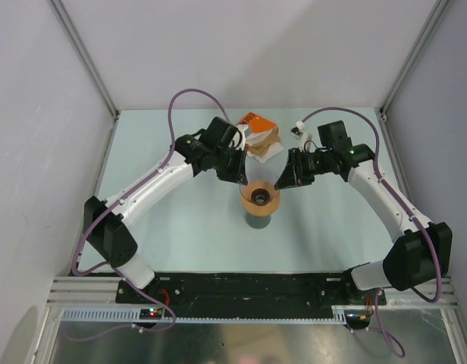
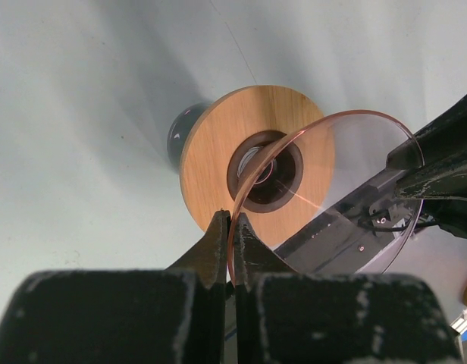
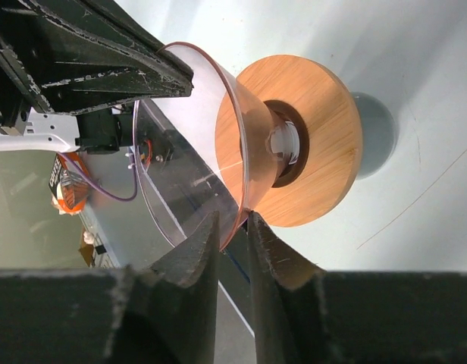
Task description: Place the coffee filter in the dripper
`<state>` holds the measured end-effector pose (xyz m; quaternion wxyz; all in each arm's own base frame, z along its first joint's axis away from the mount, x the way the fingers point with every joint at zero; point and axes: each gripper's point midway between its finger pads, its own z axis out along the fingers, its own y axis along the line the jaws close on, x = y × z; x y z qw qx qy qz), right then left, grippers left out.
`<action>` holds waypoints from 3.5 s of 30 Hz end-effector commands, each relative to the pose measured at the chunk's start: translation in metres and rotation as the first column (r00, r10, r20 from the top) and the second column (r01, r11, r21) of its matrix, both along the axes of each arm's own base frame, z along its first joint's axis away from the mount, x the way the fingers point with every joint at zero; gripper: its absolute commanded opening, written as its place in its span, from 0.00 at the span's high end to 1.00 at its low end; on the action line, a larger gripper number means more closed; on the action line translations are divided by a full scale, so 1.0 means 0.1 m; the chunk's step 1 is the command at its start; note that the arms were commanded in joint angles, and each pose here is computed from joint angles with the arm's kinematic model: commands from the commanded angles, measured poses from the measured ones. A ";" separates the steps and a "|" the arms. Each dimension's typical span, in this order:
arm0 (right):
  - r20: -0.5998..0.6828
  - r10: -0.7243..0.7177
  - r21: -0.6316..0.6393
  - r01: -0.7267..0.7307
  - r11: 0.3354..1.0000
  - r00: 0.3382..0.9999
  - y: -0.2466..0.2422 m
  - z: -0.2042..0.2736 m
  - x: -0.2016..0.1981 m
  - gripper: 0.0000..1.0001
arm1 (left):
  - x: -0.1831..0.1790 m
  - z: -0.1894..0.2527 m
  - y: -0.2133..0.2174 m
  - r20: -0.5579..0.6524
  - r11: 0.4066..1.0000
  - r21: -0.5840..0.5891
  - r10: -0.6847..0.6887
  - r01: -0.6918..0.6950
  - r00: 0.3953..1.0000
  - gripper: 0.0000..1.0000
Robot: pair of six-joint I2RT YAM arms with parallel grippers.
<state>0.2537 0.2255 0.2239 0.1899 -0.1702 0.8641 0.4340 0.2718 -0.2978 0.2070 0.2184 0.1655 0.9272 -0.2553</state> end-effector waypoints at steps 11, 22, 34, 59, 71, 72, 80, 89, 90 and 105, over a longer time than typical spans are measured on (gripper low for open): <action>-0.036 0.006 -0.086 -0.009 0.996 0.999 -0.08 -0.39 -0.07 1.00 | -0.02 -0.31 0.04 -0.026 0.998 0.059 -0.017 0.018 1.000 1.00; -0.090 0.010 -0.169 -0.025 0.985 0.996 -0.21 -0.74 -0.16 1.00 | -0.05 -0.51 0.06 -0.055 0.994 0.103 -0.031 0.036 0.998 1.00; -0.079 0.026 -0.261 -0.046 0.964 0.997 -0.33 -0.93 -0.20 1.00 | -0.12 -0.75 0.17 -0.060 0.983 0.173 -0.046 0.056 0.997 1.00; 0.022 0.035 -0.135 -0.032 0.990 0.999 -0.14 -0.26 -0.03 0.66 | 0.17 0.25 -0.03 0.135 0.997 -0.024 -0.068 0.071 0.989 0.68; 0.054 0.040 -0.074 -0.036 0.997 0.998 -0.05 0.08 0.02 0.43 | 0.14 0.37 0.03 0.125 0.994 -0.075 -0.072 0.082 0.990 0.46; 0.051 0.041 -0.071 -0.037 0.997 0.998 -0.05 0.08 0.01 0.43 | 0.12 0.36 0.03 0.120 0.994 -0.075 -0.075 0.084 0.990 0.46; 0.025 0.050 -0.062 -0.048 0.997 0.998 -0.01 0.05 0.01 0.48 | 0.02 0.14 0.07 0.055 0.994 -0.056 -0.086 0.089 0.995 0.60; 0.011 0.055 -0.066 -0.054 0.996 0.998 -0.01 0.00 0.03 0.52 | 0.03 0.14 0.07 0.059 0.992 -0.058 -0.104 0.108 0.993 0.60; 0.020 0.056 -0.056 -0.055 0.997 0.998 -0.01 0.06 0.03 0.48 | 0.03 0.20 0.07 0.075 0.991 -0.068 -0.106 0.111 0.992 0.55; 0.317 -0.126 0.137 0.086 0.987 0.940 -0.38 1.19 0.61 0.21 | 0.68 1.28 0.82 0.347 0.982 -0.178 0.119 -0.059 0.930 0.01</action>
